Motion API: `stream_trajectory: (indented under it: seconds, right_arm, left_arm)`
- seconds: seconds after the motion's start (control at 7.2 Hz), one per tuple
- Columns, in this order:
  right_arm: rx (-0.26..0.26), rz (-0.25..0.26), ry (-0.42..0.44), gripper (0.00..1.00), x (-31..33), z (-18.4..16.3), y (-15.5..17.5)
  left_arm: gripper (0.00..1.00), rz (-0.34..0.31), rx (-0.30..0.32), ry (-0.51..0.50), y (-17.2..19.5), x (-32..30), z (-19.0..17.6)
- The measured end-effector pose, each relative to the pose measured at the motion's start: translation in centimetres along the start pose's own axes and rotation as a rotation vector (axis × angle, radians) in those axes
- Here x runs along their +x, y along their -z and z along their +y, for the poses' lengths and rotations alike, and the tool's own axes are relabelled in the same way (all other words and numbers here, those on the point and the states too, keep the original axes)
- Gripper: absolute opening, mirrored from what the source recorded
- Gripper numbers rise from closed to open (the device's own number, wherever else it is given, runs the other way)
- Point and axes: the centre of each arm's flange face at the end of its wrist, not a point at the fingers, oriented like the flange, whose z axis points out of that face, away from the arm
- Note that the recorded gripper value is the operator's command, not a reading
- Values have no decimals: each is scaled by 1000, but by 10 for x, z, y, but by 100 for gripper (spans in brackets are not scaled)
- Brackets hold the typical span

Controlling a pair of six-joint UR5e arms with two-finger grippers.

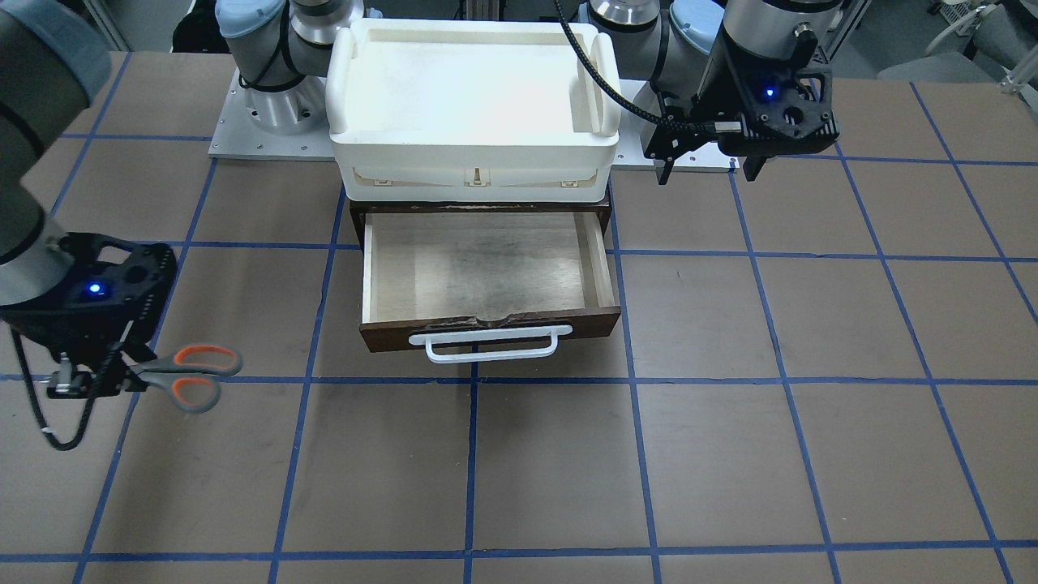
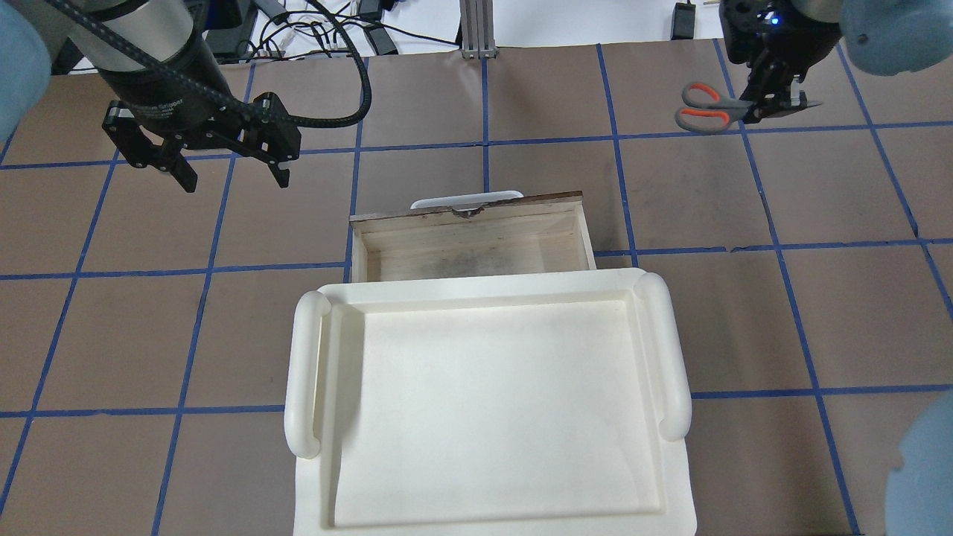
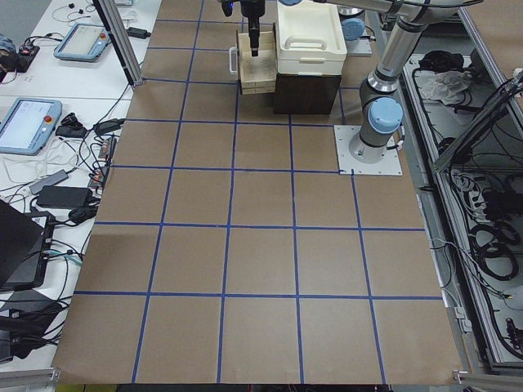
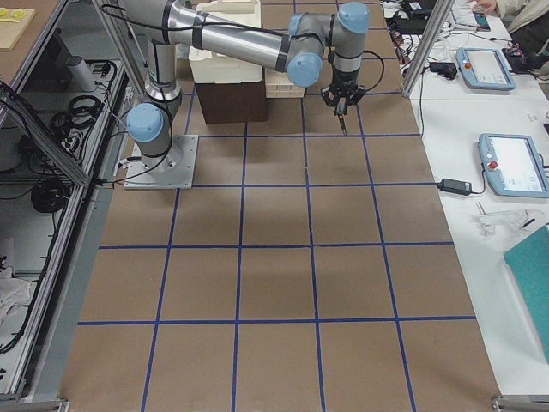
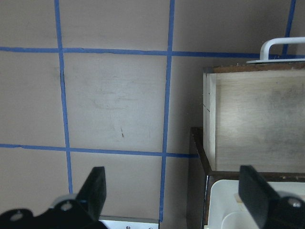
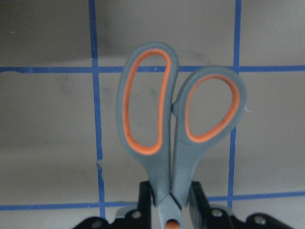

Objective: Put scissors in drawer and close it
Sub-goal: 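Carry the grey-and-orange scissors with the right gripper over the open drawer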

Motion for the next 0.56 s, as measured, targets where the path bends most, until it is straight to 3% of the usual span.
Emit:
stream_trajectory:
  seconds: [0.28,0.56]
  right_arm:
    - [12,-4,70,0,-18,-79,12]
    - [21,-13,194,0,-44,-165,16]
  left_arm:
    - [100,1,-1,1,-1,0,0]
    - [100,1,0,1,0,0,0]
